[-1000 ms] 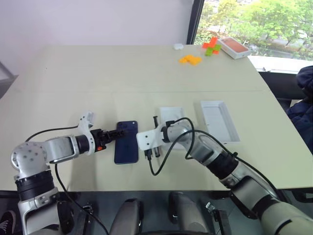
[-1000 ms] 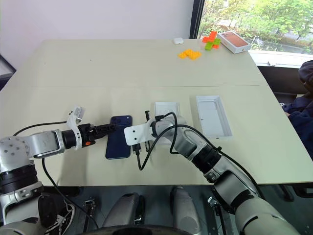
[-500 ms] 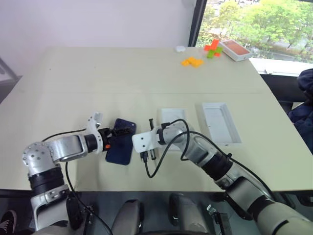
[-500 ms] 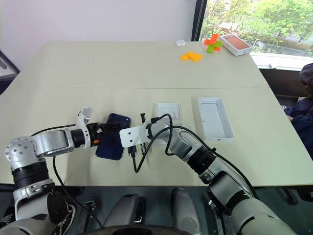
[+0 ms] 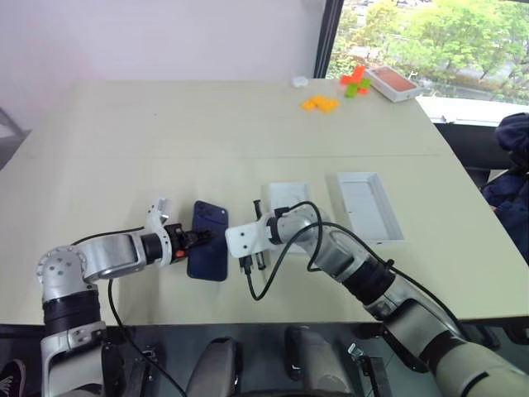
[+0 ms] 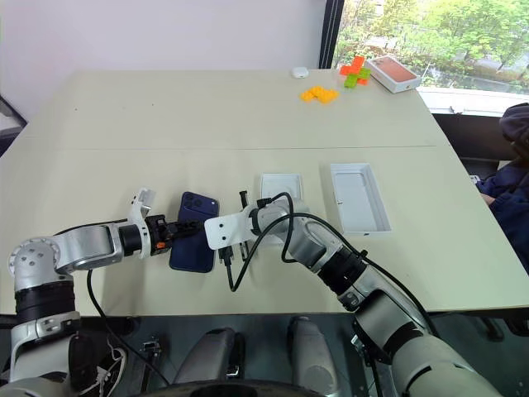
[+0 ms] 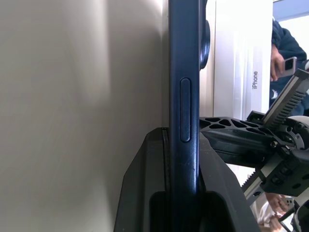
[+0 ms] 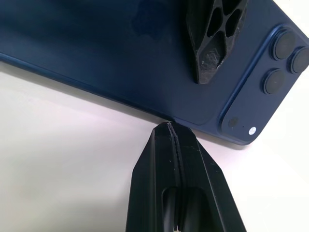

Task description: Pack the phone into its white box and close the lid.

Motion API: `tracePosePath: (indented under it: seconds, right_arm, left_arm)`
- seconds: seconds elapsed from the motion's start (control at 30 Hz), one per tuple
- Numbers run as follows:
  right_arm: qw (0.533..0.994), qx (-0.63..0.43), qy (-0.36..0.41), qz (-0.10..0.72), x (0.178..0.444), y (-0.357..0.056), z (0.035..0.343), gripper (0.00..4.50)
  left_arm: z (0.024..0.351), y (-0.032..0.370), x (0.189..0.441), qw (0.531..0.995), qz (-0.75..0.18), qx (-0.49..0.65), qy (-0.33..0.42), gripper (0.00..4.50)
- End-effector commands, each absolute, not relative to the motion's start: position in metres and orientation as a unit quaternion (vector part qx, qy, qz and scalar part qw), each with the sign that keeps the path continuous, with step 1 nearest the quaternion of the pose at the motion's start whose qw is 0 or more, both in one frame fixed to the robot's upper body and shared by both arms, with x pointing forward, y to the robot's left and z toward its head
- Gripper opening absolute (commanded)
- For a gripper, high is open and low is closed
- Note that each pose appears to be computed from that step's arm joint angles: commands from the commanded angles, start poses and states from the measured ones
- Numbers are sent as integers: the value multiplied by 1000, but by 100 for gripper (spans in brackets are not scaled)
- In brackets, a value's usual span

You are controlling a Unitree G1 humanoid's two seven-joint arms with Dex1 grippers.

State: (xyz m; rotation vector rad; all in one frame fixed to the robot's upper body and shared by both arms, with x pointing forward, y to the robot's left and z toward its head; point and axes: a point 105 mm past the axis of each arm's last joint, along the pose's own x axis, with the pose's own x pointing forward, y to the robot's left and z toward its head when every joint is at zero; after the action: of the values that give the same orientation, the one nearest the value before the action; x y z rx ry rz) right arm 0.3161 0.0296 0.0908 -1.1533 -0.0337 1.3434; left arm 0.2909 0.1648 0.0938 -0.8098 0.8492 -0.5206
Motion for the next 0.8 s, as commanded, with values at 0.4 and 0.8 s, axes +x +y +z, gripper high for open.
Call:
tracePosePath:
  seconds: [0.4, 0.8]
  right_arm:
    - [758, -170, -31, 629, 302, 12, 200, 55]
    - [686, -297, 202, 633, 282, -94, 137, 445]
  left_arm:
    - [123, 194, 290, 780, -277, -494, 266, 0]
    - [135, 179, 305, 783, -297, -496, 230, 0]
